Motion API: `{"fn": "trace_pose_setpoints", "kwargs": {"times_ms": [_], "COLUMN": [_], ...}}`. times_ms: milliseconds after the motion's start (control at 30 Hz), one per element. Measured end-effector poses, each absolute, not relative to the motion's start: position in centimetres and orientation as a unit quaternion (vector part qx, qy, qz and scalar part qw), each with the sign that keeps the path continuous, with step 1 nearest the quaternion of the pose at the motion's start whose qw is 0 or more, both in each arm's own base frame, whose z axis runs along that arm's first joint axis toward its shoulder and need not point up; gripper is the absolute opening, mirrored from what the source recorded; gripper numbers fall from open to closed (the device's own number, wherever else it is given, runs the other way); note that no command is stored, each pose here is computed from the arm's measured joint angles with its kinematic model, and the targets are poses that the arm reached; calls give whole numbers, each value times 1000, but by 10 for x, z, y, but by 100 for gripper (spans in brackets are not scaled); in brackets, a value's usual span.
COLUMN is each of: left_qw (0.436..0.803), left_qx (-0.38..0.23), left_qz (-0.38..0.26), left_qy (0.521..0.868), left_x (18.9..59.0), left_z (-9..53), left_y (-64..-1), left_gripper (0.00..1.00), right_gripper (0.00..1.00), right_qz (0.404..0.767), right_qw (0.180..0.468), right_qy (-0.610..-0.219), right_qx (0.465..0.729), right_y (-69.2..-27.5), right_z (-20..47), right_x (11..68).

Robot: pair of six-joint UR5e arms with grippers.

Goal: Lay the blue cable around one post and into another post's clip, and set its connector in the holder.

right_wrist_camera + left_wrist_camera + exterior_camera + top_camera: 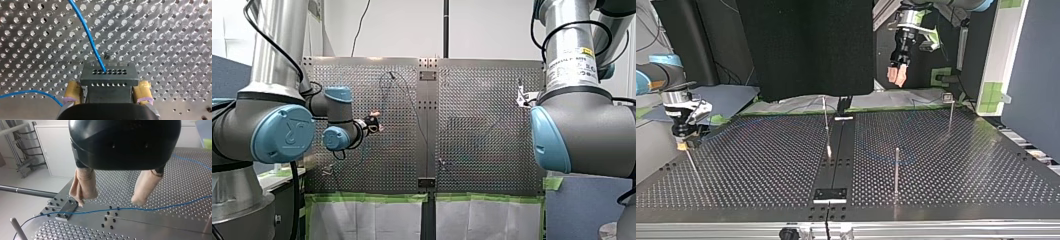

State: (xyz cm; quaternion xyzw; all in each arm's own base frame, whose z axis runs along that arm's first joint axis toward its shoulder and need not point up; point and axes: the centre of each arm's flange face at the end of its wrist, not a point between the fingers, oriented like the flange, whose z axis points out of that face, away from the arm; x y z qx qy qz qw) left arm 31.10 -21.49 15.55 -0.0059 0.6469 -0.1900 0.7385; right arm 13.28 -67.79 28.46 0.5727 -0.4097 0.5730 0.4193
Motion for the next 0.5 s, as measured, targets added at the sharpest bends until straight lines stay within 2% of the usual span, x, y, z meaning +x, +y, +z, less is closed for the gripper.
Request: {"fn": "trace_pose_setpoints", "kwargs": {"times_ms": [500], "left_qw": [739], "left_qx": [-7], "left_qz": [-189], "left_qy": [647], "left_x": [311], "left_z": [155], "left_y": [-214], "left_gripper": [100], "right_gripper": [100], "right_qz": [564], "right_qw": [428], "right_qy": [-422], "right_qx": [566], "right_y": [-679], "right_z": [284], "right_x": [129]}}
